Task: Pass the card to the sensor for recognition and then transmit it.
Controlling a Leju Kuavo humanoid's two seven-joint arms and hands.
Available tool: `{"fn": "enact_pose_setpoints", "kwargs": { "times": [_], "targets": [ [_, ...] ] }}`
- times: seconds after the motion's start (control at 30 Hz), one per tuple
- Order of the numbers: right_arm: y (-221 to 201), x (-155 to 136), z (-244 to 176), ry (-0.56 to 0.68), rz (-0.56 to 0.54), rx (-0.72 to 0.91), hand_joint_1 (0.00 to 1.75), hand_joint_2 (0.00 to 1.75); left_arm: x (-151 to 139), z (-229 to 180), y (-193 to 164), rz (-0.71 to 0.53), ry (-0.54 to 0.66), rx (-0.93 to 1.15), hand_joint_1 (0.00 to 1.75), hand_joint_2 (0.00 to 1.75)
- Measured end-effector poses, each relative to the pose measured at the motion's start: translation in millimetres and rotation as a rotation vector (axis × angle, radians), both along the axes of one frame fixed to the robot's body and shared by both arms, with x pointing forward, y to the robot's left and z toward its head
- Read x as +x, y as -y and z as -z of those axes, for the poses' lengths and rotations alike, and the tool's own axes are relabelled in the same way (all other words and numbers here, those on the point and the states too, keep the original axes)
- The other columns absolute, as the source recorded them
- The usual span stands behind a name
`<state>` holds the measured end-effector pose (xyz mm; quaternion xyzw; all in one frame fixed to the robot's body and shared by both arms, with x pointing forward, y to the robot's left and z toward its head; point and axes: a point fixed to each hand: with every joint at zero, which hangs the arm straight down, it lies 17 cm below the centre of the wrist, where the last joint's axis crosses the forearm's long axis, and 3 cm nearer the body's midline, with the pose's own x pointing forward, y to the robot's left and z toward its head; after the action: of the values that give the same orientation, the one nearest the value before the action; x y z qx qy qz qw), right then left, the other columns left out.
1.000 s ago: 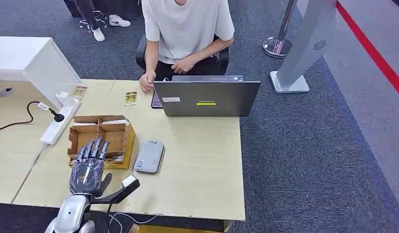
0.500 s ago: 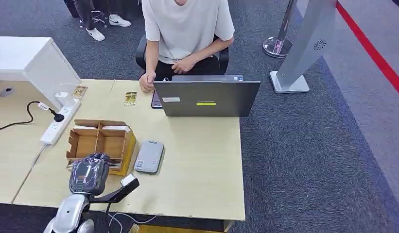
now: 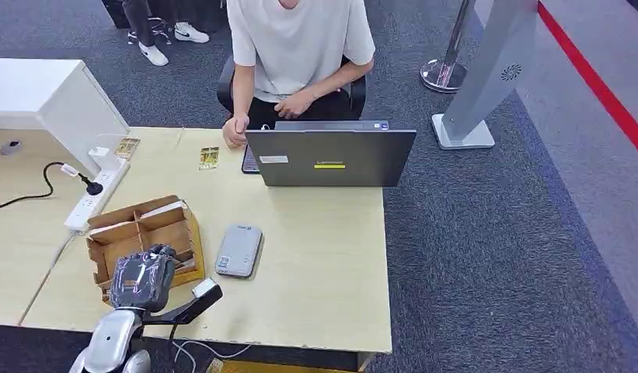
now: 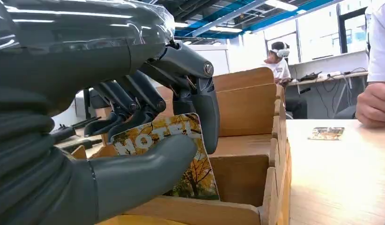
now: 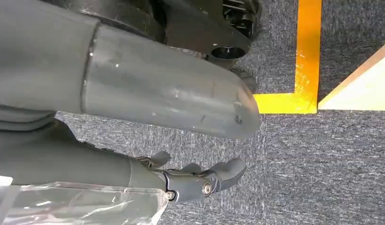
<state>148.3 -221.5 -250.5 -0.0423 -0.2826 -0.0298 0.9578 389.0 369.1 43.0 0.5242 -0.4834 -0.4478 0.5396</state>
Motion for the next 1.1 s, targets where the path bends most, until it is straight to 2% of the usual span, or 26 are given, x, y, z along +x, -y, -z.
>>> {"fn": "enact_pose_setpoints", "kwargs": {
  "times": [0.33,0.6,0.77,0.9,1.0,1.1],
  "targets": [
    [-0.1,0.8,-0.2,0.001,0.0,0.0,0.0,0.0,-0.1,0.4,-0.5,-0.004,-0.001,-0.009,1.75,1.75],
    [1.0,0.9,-0.3,0.003,0.007,0.0,0.0,0.0,2.8,-20.8,0.6,-0.016,0.084,0.001,1.75,1.75],
    [3.0,2.3,-1.6,0.016,0.024,-0.014,0.0,0.0,17.6,-78.2,11.8,0.021,0.229,0.005,1.75,1.75],
    [-3.2,1.1,-2.1,0.012,0.049,-0.011,0.0,0.0,34.1,-151.2,31.1,0.08,0.402,0.001,1.75,1.75],
    [-6.6,-0.2,-2.6,0.013,0.069,-0.002,0.0,0.0,34.5,-203.4,42.1,0.12,0.531,-0.029,1.75,1.75],
    [-8.3,-1.7,-2.6,0.011,0.075,0.001,0.0,0.0,27.7,-234.4,47.0,0.143,0.615,-0.043,1.75,1.75]
  ]
}}
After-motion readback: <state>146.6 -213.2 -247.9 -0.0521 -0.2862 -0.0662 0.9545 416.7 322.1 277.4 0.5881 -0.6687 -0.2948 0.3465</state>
